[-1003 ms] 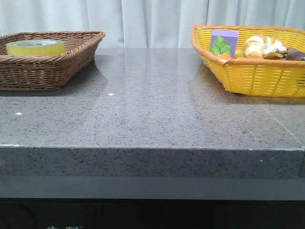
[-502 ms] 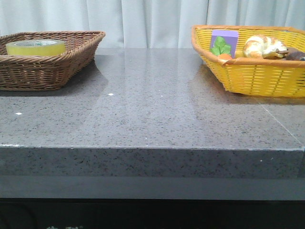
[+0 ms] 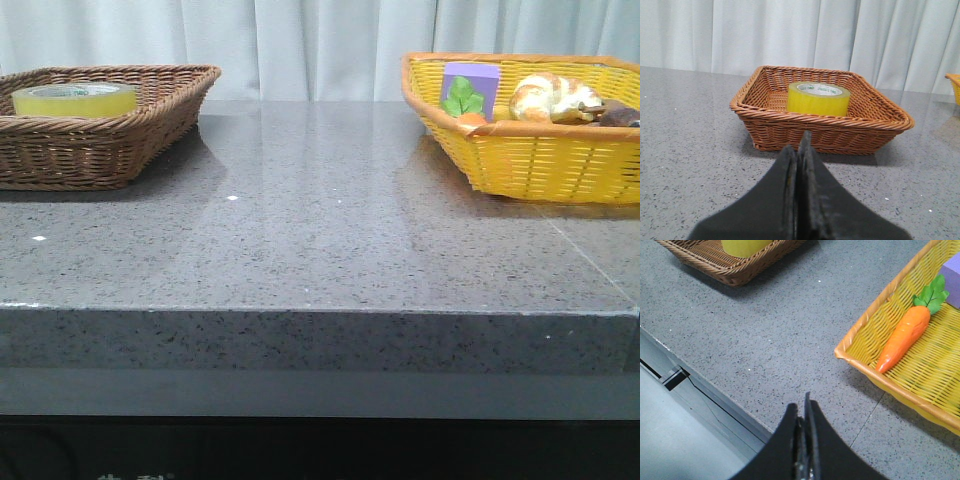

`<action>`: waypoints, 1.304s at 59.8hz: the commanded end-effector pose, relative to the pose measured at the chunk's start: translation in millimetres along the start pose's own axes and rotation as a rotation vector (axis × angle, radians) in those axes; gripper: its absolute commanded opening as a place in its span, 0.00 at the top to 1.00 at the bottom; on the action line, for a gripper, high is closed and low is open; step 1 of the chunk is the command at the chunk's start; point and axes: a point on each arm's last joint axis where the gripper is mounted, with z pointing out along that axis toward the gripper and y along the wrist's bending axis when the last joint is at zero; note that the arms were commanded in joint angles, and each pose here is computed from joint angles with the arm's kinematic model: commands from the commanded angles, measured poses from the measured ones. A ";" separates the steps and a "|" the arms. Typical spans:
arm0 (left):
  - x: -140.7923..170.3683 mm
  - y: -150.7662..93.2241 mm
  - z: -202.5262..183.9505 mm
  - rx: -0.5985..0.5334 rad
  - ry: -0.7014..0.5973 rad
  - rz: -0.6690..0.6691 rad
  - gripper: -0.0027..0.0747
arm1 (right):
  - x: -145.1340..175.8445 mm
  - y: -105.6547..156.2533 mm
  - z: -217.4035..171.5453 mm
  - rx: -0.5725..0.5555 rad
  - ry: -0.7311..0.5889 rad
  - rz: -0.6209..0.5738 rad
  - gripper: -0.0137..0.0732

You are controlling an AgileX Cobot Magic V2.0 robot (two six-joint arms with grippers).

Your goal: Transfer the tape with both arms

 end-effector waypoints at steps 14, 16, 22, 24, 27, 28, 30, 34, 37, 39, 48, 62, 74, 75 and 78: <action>-6.3 -0.6 -1.7 0.014 -0.100 -0.013 0.99 | -13.0 -0.4 -5.5 0.007 -0.098 0.002 0.92; -6.3 -0.6 -1.7 0.014 -0.100 -0.013 0.99 | -13.0 -0.4 -5.5 0.007 -0.098 0.002 0.92; -6.3 -0.6 -1.7 0.014 -0.100 -0.013 0.99 | -13.0 -0.4 -5.5 0.007 -0.098 0.002 0.92; -6.3 -0.6 -1.7 0.014 -0.100 -0.013 0.99 | -13.0 -0.4 -5.5 0.007 -0.098 0.002 0.92; -6.3 -0.6 -1.7 0.014 -0.100 -0.013 0.99 | -13.0 -0.4 -5.5 0.007 -0.098 0.002 0.92; -6.3 -0.6 -1.7 0.014 -0.100 -0.013 0.99 | -13.0 -0.4 -5.5 0.007 -0.098 0.002 0.92; -6.3 -0.6 -1.7 0.014 -0.100 -0.013 0.99 | -13.0 -0.4 -5.5 0.007 -0.098 0.002 0.92; -6.3 -0.6 -1.7 0.014 -0.100 -0.013 0.99 | -13.0 -0.4 -5.5 0.007 -0.098 0.002 0.92; -6.3 -0.6 -1.7 0.014 -0.100 -0.013 0.99 | -13.0 -0.4 -5.5 0.007 -0.098 0.002 0.92; -6.3 -0.6 -1.7 0.014 -0.100 -0.013 0.99 | -13.0 -0.4 -5.5 0.007 -0.098 0.002 0.92; -6.3 -0.6 -1.7 0.014 -0.100 -0.013 0.99 | -13.0 -0.4 -5.5 0.007 -0.098 0.002 0.92; -6.3 -0.6 -1.7 0.014 -0.100 -0.013 0.99 | 1.7 -7.1 -15.6 0.073 -0.164 0.025 0.92; -6.3 -0.6 -1.7 0.014 -0.100 -0.013 0.99 | 54.2 -21.7 -28.1 0.295 -0.394 0.075 0.92; -6.3 -0.6 -1.7 0.014 -0.100 -0.013 0.99 | 58.8 -21.7 -29.5 0.309 -0.417 0.075 0.92; -6.3 -0.6 -1.7 0.014 -0.100 -0.013 0.99 | 74.2 -24.0 -27.5 0.355 -0.459 0.080 0.92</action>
